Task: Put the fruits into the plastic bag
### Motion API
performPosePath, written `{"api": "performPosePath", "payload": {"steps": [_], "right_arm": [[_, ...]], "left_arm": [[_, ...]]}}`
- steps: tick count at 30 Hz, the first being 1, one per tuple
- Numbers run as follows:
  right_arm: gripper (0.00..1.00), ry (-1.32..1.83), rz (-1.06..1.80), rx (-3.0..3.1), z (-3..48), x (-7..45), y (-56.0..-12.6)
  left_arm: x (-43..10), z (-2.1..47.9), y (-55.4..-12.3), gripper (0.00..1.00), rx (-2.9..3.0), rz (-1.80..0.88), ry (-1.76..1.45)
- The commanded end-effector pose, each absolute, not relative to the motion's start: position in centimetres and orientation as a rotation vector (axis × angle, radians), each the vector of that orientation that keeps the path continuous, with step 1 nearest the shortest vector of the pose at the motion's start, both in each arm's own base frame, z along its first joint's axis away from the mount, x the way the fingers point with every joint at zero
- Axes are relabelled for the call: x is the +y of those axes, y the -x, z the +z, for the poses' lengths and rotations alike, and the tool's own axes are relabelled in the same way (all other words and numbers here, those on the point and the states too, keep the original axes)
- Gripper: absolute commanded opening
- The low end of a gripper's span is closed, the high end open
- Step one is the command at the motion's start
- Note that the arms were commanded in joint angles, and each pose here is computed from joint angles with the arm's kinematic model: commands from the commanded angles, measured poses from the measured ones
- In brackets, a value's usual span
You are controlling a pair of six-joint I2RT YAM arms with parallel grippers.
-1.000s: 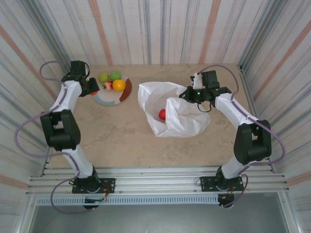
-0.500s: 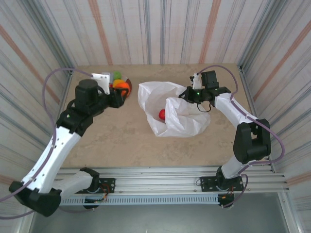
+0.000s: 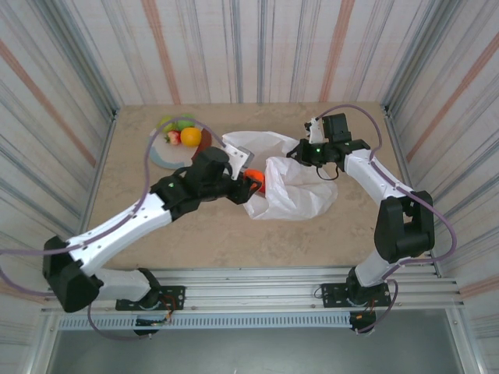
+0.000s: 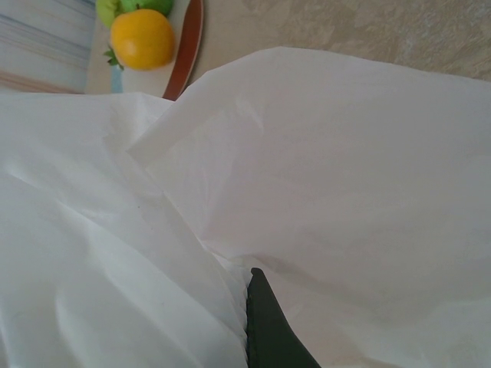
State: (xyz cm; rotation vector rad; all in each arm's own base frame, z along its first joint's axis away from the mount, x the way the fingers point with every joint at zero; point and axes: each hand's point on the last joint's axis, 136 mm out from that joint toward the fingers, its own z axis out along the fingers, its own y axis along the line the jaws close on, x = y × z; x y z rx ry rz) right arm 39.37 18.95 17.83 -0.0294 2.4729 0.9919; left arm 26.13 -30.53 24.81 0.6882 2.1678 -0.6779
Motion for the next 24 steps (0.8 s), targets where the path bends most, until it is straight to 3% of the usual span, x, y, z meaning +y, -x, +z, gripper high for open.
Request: {"api": "performPosePath", "payload": {"steps": [1,10,24], "right_arm": [[0.00,0.016,0.998,2.487,18.0,18.6,-38.7],[0.00,0.009,1.018,2.487,18.0,18.9,-38.7],[0.00,0.009,1.010,2.499,17.8,18.8,-38.5]], "left_arm": [[-31.2,24.1,-27.9,0.56,2.156,-0.620,-0.668],[-34.2,18.3,-31.6,0.60,2.281,-0.533,-0.652],[-38.3,13.2,-33.7,0.66,2.352,-0.577,-0.671]]}}
